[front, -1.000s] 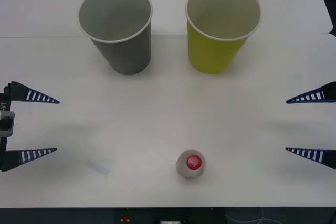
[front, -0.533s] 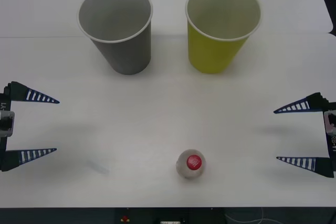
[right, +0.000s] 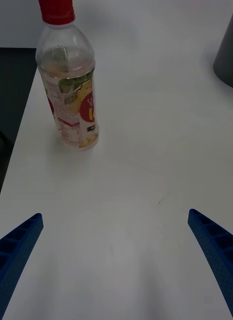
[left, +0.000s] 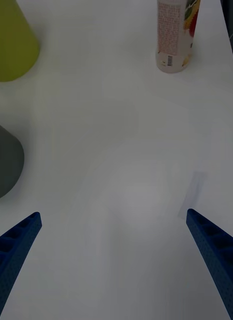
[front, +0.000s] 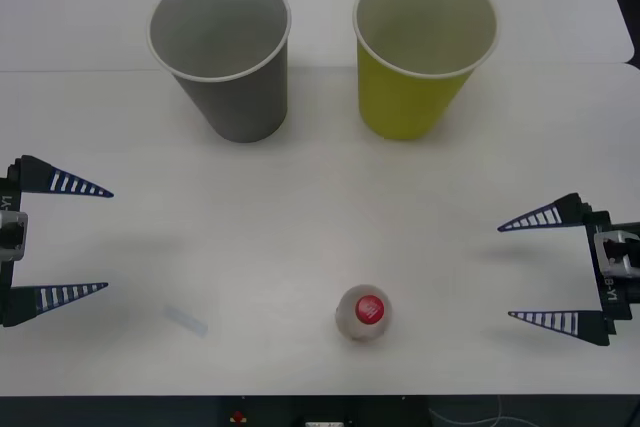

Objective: Put the can into the green bin and the plastic bottle into the gray bin

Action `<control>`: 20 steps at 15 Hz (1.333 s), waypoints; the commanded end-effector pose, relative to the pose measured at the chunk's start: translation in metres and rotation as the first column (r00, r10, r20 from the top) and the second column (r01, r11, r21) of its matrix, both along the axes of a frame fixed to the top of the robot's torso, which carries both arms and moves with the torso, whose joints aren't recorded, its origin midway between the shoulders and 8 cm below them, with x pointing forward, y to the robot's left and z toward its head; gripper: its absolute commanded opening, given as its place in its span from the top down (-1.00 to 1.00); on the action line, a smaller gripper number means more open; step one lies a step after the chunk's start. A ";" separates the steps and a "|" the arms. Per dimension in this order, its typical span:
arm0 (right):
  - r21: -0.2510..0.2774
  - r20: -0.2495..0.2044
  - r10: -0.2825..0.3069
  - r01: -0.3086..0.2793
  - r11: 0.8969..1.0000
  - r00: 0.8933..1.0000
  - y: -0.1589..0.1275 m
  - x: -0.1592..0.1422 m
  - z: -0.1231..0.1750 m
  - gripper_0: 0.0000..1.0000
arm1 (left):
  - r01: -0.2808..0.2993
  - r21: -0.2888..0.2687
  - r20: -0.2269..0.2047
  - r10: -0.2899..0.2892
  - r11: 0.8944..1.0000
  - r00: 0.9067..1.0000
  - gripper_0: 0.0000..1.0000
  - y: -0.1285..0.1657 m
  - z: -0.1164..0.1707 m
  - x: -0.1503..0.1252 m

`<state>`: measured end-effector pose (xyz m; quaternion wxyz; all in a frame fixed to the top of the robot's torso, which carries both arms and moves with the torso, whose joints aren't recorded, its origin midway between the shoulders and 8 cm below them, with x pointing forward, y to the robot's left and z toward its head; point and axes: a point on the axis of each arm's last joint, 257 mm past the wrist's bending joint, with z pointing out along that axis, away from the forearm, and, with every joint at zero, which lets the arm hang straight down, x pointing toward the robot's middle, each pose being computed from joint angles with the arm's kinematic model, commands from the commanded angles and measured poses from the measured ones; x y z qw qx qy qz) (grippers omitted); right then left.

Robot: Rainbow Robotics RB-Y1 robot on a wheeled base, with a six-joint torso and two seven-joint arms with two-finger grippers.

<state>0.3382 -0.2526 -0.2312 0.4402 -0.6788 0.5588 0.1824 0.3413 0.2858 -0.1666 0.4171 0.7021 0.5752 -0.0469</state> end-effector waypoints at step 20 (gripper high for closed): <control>0.374 -0.095 0.060 -0.020 0.927 0.994 0.124 -0.017 -0.068 -1.00 | 0.000 0.000 0.000 0.000 1.000 1.000 -1.00 0.000 0.000 0.000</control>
